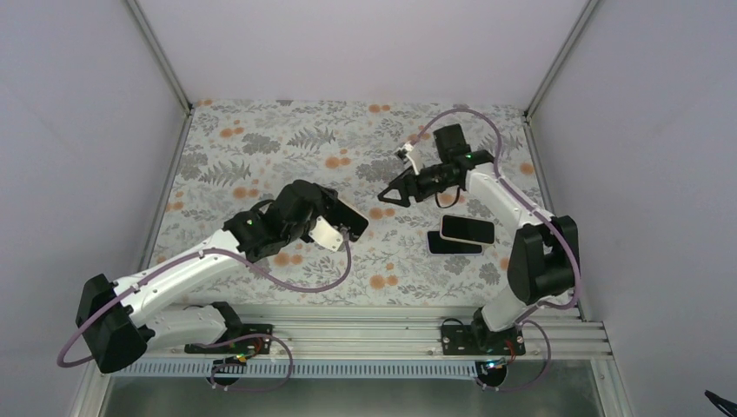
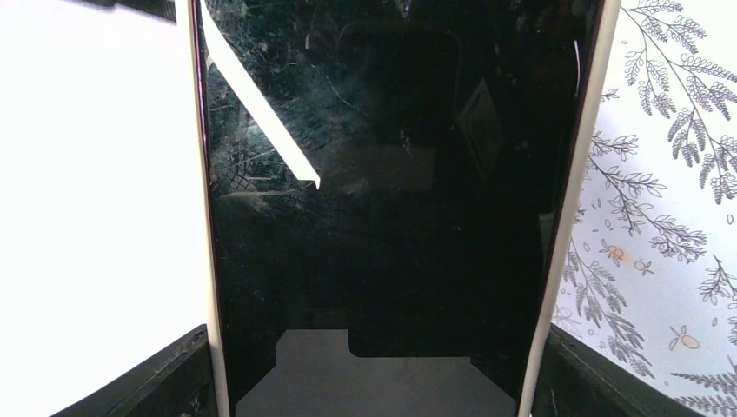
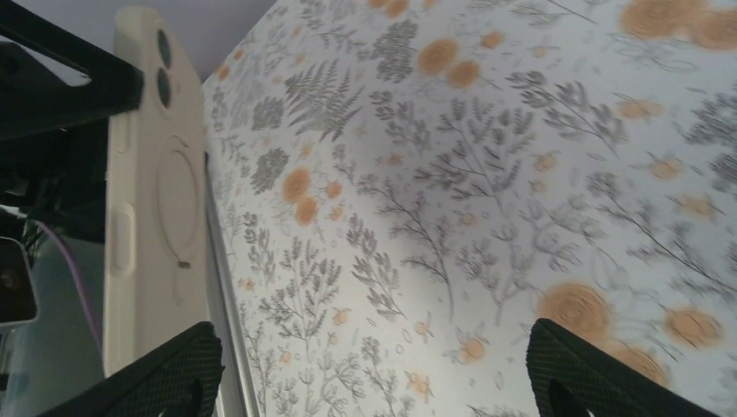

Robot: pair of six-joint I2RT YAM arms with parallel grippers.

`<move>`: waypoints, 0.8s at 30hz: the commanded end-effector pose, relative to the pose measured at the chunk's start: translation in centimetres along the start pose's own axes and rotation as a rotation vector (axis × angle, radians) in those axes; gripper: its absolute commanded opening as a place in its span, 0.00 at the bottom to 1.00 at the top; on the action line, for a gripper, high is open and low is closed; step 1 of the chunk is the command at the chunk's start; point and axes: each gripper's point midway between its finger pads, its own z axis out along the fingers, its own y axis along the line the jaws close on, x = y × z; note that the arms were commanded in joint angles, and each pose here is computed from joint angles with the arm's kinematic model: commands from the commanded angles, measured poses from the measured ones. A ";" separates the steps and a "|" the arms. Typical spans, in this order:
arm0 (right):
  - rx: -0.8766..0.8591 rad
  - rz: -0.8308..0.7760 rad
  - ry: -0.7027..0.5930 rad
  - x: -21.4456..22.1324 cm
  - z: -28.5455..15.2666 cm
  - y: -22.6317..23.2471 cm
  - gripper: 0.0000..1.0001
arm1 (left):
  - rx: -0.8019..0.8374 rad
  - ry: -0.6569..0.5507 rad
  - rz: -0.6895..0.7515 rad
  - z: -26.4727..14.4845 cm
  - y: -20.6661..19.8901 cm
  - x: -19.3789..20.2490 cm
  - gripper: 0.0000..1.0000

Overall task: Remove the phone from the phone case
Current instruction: Pick up the phone at the center of the board, then adjust the phone.

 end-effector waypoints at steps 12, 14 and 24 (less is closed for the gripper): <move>-0.191 -0.088 0.187 -0.4 6.9 7.0 0.69 | -0.111 0.034 0.112 -0.9 1.5 -0.4 0.43; -0.203 -0.088 0.201 -0.1 7.5 7.4 0.66 | -0.108 0.036 0.118 -0.8 1.3 -0.5 0.43; -0.246 -0.097 0.255 0.0 9.2 8.9 0.51 | -0.101 0.033 0.150 -0.5 0.9 -0.7 0.43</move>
